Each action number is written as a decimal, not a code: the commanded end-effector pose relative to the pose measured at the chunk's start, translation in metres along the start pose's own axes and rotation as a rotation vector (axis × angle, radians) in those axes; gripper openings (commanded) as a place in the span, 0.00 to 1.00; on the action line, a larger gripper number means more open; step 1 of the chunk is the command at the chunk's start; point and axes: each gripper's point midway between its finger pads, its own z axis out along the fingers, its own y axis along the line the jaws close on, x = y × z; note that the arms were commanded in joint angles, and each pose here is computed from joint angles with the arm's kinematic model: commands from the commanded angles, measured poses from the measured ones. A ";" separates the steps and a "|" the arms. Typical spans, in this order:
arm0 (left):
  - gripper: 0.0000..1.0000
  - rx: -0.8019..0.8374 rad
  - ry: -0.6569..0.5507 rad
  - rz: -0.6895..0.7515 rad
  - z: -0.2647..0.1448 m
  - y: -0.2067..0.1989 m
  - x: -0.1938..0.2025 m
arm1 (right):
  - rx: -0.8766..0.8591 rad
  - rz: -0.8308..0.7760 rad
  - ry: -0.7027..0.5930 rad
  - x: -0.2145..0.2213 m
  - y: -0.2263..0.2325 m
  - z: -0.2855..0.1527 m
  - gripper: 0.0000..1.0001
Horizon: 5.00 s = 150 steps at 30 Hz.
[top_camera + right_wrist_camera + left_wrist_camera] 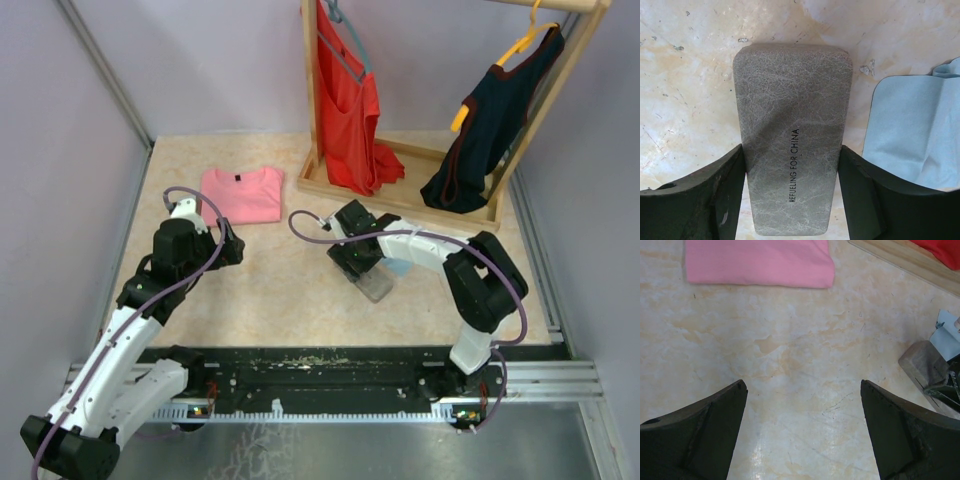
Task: Organize the sunglasses
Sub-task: Pick up the sunglasses case from the center of the board, then open the sunglasses case.
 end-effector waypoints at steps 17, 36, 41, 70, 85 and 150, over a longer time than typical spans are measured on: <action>1.00 0.312 -0.293 -0.026 -0.058 -0.044 -0.050 | -0.160 0.112 -0.805 -0.120 0.028 -0.189 0.00; 1.00 1.280 -0.548 0.334 -0.210 -0.176 -0.094 | -0.796 -0.285 -1.472 -0.095 0.129 -0.382 0.00; 1.00 1.406 -0.571 0.380 -0.235 -0.187 -0.103 | -0.824 -0.371 -1.586 -0.088 0.135 -0.410 0.00; 1.00 1.457 -0.551 0.359 -0.238 -0.192 -0.107 | -0.854 -0.502 -1.644 -0.139 0.191 -0.426 0.00; 1.00 1.456 -0.538 0.357 -0.236 -0.192 -0.105 | -0.829 -0.452 -1.651 -0.151 0.192 -0.421 0.00; 0.16 1.168 -0.572 0.328 -0.206 -0.179 -0.132 | -0.587 -0.168 -1.618 -0.185 0.152 -0.403 0.00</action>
